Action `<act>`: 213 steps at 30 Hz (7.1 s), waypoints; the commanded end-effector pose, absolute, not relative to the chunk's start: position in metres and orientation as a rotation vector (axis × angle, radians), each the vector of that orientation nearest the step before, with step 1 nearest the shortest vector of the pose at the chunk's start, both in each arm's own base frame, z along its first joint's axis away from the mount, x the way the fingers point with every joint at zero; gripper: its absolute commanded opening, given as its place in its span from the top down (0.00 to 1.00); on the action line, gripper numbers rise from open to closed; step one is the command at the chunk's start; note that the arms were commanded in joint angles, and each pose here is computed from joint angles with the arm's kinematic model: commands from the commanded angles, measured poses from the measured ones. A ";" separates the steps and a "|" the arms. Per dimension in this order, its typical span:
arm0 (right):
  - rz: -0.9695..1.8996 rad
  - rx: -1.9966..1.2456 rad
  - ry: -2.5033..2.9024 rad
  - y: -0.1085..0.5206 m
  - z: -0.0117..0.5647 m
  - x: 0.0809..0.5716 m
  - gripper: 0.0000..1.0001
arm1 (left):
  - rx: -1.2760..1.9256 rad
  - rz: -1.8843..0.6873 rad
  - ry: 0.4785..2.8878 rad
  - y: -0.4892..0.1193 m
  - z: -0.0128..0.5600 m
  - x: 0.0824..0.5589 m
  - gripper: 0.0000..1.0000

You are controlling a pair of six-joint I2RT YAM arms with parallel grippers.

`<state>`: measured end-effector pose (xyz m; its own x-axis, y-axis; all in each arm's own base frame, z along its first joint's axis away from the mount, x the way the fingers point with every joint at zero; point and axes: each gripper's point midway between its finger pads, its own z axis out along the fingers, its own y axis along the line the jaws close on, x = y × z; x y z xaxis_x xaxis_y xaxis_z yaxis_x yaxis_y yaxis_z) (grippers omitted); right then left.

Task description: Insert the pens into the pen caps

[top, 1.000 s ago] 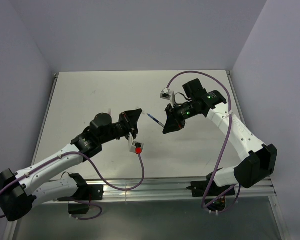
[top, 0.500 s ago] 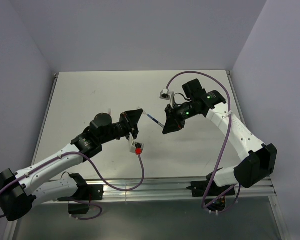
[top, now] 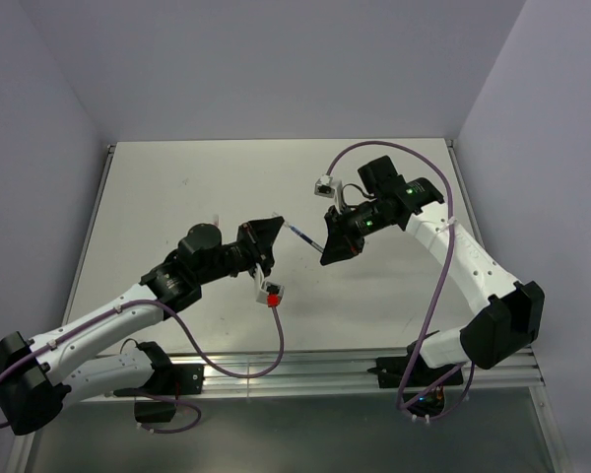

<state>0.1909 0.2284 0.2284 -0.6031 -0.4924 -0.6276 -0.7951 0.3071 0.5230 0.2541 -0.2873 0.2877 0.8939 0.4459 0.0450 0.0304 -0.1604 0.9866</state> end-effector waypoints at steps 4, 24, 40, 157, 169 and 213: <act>1.201 -1.185 2.182 0.235 0.241 0.193 1.00 | 1.723 0.372 0.231 -0.298 0.300 0.234 1.00; 1.309 -1.251 2.074 0.266 0.273 0.200 1.00 | 1.801 0.420 0.036 -0.320 0.279 0.204 1.00; 1.315 -1.315 2.054 0.283 0.278 0.192 1.00 | 1.924 0.374 -0.237 -0.319 0.237 0.158 0.99; 1.290 -1.022 1.862 0.282 0.355 0.242 1.00 | 1.376 -0.745 1.205 -0.343 0.340 0.195 0.74; 1.259 -1.021 1.833 0.284 0.366 0.250 1.00 | 1.409 -0.832 1.229 -0.351 0.327 0.172 0.73; 1.209 -1.028 1.923 0.269 0.319 0.237 1.00 | 0.774 -0.510 1.369 -0.259 0.454 0.341 0.69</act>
